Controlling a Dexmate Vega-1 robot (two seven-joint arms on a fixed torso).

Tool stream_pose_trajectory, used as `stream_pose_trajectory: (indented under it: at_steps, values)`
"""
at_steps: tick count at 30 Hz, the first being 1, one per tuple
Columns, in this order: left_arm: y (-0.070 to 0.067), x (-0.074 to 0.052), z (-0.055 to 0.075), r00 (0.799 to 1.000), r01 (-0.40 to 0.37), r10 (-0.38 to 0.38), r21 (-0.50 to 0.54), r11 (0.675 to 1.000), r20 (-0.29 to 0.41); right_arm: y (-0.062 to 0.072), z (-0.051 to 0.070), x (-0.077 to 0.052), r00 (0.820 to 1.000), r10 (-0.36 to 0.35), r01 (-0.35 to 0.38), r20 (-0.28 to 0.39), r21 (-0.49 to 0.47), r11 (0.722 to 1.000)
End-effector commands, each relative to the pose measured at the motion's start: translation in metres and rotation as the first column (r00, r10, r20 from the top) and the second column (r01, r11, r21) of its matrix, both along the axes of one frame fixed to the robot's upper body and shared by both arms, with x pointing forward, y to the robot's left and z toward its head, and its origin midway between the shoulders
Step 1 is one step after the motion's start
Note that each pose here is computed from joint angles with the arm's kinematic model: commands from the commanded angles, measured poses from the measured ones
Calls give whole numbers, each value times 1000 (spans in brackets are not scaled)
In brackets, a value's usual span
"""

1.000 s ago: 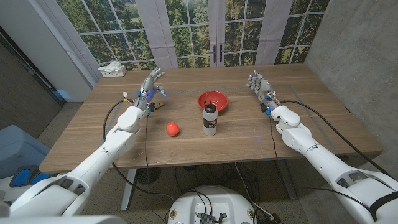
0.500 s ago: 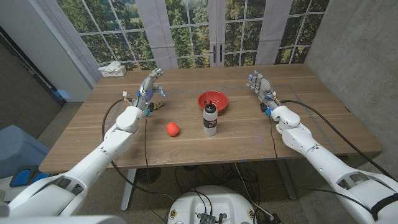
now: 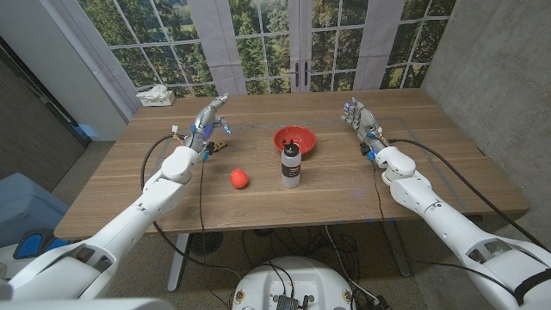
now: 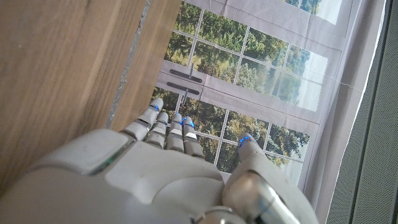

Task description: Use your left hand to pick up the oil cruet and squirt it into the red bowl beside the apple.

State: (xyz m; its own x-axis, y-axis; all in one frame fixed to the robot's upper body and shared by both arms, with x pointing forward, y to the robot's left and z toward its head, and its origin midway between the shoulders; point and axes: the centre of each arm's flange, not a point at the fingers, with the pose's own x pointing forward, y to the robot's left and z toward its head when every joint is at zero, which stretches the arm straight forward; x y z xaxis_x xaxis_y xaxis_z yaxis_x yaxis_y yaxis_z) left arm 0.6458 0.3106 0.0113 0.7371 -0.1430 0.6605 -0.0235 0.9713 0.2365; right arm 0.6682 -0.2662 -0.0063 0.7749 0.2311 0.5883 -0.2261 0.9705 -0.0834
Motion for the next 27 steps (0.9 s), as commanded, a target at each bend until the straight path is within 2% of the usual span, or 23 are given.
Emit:
stream_pose_trajectory:
  at_steps: [1, 27]
  values:
    - [-9, -8, -8, 1000, 2, -2, 26, 1000, -11, 0, -1, -4, 1000, -4, 4, 7, -1, 1000]
    - [-25, -34, -33, 998, 35, -33, 49, 998, -44, -3, -11, -16, 1000, -10, 10, 12, 6, 1000]
